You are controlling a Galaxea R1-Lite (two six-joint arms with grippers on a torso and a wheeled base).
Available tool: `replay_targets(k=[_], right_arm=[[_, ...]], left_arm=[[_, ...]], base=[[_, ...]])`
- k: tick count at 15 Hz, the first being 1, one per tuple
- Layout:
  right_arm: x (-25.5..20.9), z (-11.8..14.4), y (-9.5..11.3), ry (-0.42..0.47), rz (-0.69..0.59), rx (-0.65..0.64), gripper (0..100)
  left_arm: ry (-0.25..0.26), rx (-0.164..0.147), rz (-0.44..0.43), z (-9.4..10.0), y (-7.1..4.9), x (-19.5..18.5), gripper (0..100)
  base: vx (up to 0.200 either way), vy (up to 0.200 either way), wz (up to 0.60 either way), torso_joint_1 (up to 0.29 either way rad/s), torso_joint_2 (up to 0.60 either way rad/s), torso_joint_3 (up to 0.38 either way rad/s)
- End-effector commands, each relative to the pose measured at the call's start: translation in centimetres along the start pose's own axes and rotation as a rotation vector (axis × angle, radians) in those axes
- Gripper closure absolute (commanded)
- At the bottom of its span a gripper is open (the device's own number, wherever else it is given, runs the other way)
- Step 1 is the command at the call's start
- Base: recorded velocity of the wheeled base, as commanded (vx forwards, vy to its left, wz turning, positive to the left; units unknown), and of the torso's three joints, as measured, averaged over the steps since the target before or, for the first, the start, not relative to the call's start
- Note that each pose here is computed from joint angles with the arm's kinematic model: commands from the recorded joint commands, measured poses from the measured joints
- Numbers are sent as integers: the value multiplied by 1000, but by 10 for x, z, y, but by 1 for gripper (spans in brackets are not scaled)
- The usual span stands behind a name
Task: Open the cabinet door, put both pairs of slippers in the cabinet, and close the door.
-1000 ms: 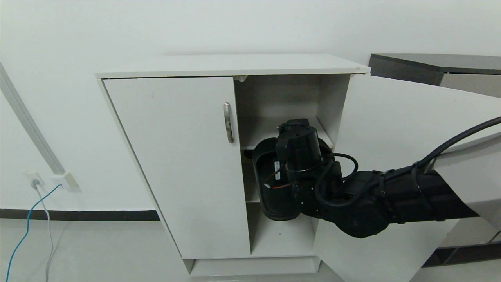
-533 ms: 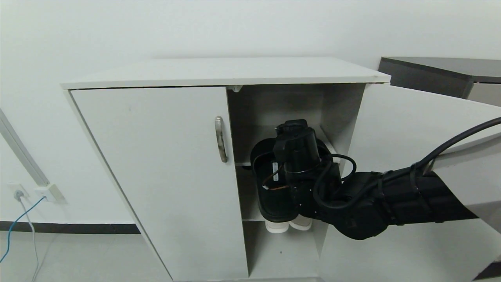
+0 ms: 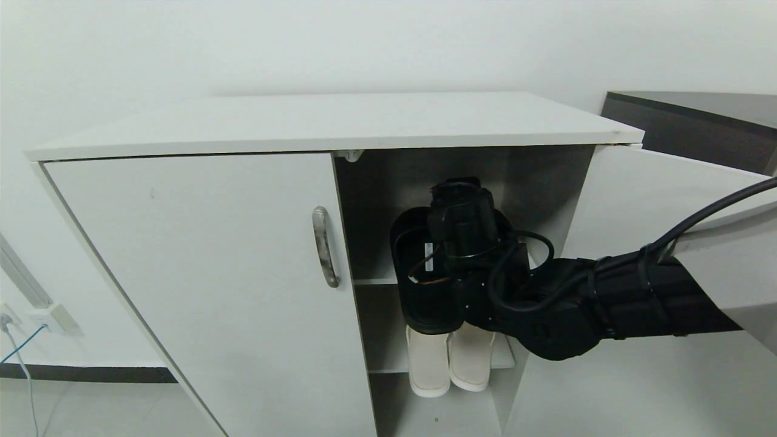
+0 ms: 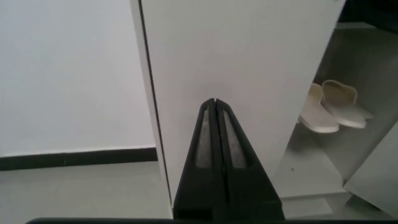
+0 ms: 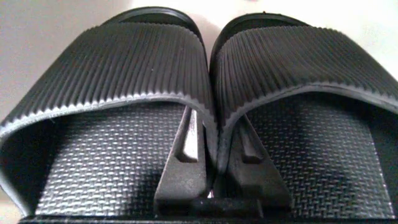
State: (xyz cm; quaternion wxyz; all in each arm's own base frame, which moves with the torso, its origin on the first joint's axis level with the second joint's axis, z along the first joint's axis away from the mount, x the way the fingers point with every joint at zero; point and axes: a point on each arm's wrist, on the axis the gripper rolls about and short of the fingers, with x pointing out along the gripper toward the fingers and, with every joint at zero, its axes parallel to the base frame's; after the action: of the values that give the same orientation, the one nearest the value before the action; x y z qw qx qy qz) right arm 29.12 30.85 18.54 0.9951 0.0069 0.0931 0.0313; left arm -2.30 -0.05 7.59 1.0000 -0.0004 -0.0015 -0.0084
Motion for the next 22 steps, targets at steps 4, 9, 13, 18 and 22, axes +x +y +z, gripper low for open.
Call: replay_targets(k=[4,9,13,18,22], right_arm=[[36,7,3,11,-43,14,100],[64,9,7,36,-53,41,100],[76,22,-1,75,-44,90,100],[80,17,1,80,-46,71,100],[76,18,0,82,-51,69,0]], left_arm=[[1,1,1,0,0,0,100],[1,2,0,0,0,0,100],[1,2,1,0,0,0,100],[1,2,3,0,0,0,100],[1,-1,1,0,0,0,100]], base=[[0,0,0,0,0,0],[0,0,0,0,0,0],[0,0,0,0,0,0],[0,0,0,0,0,0],[0,0,0,0,0,0]])
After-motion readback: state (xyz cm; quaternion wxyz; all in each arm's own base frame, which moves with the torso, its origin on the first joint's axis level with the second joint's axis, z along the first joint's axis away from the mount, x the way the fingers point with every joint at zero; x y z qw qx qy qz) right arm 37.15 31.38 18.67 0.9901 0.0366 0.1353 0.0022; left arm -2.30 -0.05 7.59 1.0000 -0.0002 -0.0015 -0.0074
